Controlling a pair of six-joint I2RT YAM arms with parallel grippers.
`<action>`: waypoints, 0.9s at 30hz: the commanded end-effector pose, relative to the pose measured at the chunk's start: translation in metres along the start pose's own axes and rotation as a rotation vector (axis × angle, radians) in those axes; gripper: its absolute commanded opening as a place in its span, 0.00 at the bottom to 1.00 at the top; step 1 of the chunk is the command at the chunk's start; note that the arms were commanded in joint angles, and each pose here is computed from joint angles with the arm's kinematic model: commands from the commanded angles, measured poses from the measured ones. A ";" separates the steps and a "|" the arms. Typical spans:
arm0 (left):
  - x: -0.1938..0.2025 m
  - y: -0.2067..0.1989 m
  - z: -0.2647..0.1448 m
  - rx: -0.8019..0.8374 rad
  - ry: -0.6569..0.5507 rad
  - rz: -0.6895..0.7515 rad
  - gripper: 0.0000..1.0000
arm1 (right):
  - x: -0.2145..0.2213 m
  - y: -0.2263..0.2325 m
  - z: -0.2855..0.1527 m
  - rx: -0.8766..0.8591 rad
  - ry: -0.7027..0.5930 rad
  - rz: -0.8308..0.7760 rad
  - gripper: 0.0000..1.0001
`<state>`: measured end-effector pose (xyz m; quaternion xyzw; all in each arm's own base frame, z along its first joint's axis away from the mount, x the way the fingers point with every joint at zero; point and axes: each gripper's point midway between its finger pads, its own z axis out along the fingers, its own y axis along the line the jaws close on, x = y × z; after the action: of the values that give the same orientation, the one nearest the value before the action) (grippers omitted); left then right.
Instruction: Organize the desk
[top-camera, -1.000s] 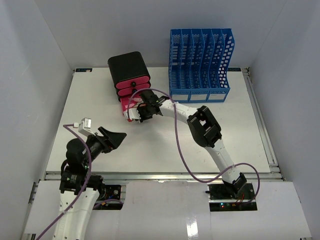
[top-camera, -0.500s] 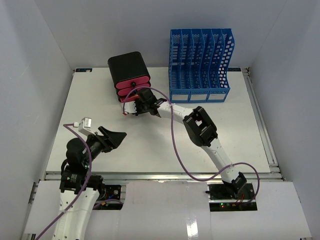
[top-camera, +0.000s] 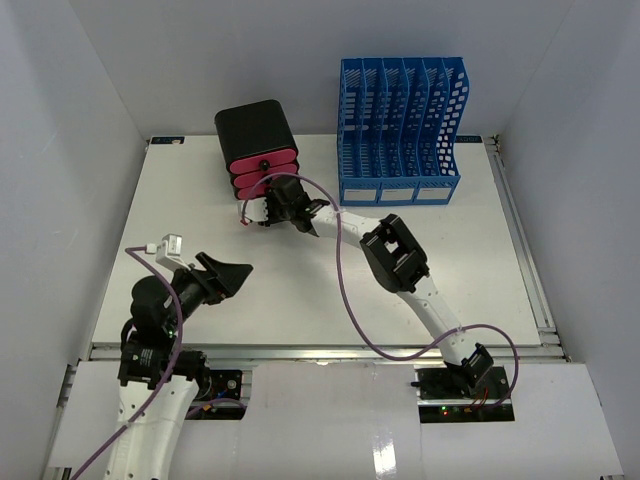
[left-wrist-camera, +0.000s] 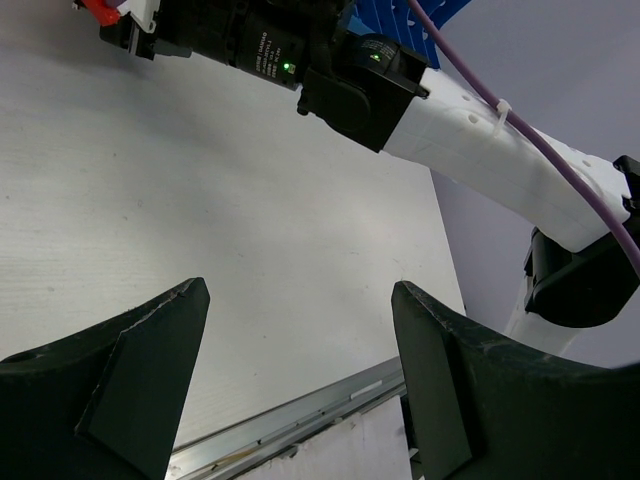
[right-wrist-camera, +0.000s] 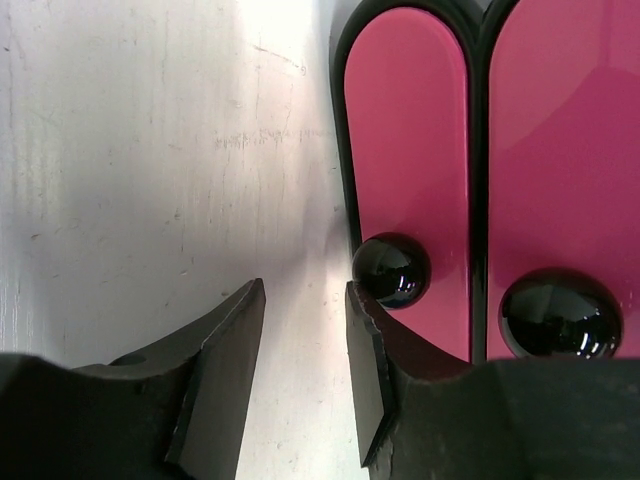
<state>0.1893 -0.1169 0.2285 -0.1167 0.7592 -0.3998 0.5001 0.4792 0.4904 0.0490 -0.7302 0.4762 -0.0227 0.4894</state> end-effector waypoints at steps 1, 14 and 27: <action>-0.011 -0.015 -0.007 0.035 -0.028 0.027 0.85 | -0.017 -0.004 -0.028 -0.003 -0.072 0.030 0.44; -0.005 -0.039 0.005 0.230 0.019 0.094 0.85 | -0.063 0.025 -0.272 -0.279 -0.237 0.524 0.61; -0.030 -0.065 0.023 0.340 0.004 0.207 0.98 | 0.013 0.015 -0.419 -0.010 -0.259 0.875 0.90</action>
<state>0.2060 -0.1499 0.2568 0.0019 0.7272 -0.4656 0.5044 0.2912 0.2115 0.2420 -0.5037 0.6616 0.2426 0.4997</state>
